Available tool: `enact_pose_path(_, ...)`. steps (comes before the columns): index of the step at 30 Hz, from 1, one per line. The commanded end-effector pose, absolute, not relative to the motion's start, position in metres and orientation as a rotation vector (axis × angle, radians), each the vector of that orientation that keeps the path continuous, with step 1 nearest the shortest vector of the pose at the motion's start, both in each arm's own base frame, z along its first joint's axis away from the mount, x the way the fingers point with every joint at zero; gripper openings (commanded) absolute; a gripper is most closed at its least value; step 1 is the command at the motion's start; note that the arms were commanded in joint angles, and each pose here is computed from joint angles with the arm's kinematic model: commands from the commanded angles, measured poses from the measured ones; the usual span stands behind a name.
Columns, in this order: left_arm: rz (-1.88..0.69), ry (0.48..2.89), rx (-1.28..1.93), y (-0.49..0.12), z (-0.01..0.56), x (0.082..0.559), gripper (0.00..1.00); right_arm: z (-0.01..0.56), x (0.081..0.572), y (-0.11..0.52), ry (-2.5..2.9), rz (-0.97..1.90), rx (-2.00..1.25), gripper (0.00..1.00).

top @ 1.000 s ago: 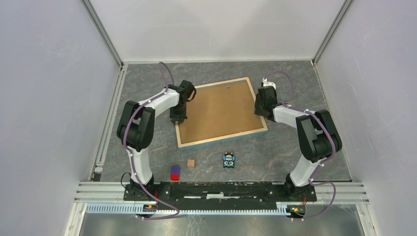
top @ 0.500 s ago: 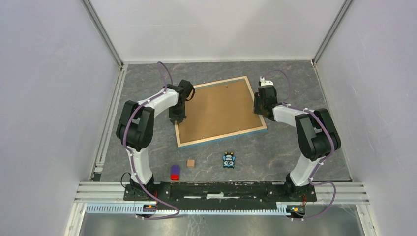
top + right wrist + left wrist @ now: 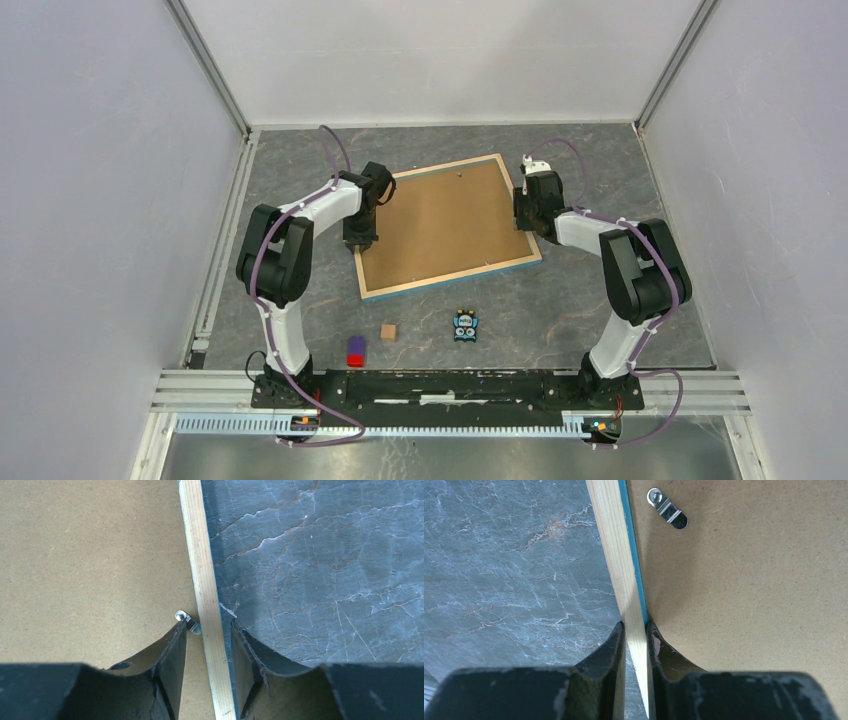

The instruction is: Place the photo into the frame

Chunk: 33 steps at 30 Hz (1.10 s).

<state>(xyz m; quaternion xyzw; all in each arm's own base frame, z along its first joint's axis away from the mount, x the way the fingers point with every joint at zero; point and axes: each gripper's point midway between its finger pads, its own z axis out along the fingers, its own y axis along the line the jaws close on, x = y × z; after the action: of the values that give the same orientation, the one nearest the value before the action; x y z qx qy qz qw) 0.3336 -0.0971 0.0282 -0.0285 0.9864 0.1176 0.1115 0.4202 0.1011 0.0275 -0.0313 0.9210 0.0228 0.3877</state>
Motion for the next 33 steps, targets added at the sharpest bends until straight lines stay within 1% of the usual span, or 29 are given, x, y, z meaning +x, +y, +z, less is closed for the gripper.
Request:
enact_pose_path(1, 0.408, 2.889, 0.002, -0.087, 0.035, 0.337, 0.04, 0.013, 0.395, 0.094, 2.456, 0.012, -0.163, 0.44)
enact_pose_path(8, 0.407, 2.888, 0.002, -0.087, 0.036, 0.337, 0.04, 0.018, 0.394, 0.094, 2.442, 0.022, -0.174, 0.53)
enact_pose_path(11, 0.407, 2.888, 0.002, -0.087, 0.036, 0.337, 0.04, 0.015, 0.395, 0.094, 2.442, 0.024, -0.164, 0.53)
enact_pose_path(13, 0.404, 2.887, 0.002, -0.087, 0.036, 0.337, 0.04, 0.012, 0.396, 0.092, 2.442, 0.016, -0.158, 0.51)
enact_pose_path(18, 0.402, 2.888, 0.005, -0.088, 0.036, 0.337, 0.04, -0.002, 0.399, 0.091, 2.449, 0.000, -0.148, 0.37)
enact_pose_path(23, 0.395, 2.894, 0.001, -0.088, 0.035, 0.336, 0.04, -0.011, 0.403, 0.095, 2.461, 0.017, -0.166, 0.12)
enact_pose_path(25, 0.396, 2.894, 0.001, -0.088, 0.035, 0.336, 0.04, -0.011, 0.403, 0.098, 2.457, 0.034, -0.172, 0.04)
enact_pose_path(26, 0.395, 2.894, 0.002, -0.089, 0.035, 0.336, 0.04, -0.011, 0.404, 0.098, 2.455, 0.036, -0.174, 0.03)
enact_pose_path(28, 0.396, 2.895, 0.001, -0.088, 0.034, 0.336, 0.04, -0.010, 0.404, 0.099, 2.456, 0.038, -0.179, 0.04)
enact_pose_path(31, 0.401, 2.894, 0.002, -0.088, 0.035, 0.336, 0.04, 0.001, 0.405, 0.096, 2.435, 0.029, -0.170, 0.11)
enact_pose_path(32, 0.401, 2.894, 0.002, -0.088, 0.035, 0.336, 0.04, 0.007, 0.405, 0.096, 2.419, 0.026, -0.168, 0.17)
enact_pose_path(33, 0.401, 2.893, 0.002, -0.087, 0.035, 0.337, 0.04, 0.012, 0.404, 0.095, 2.408, 0.022, -0.169, 0.25)
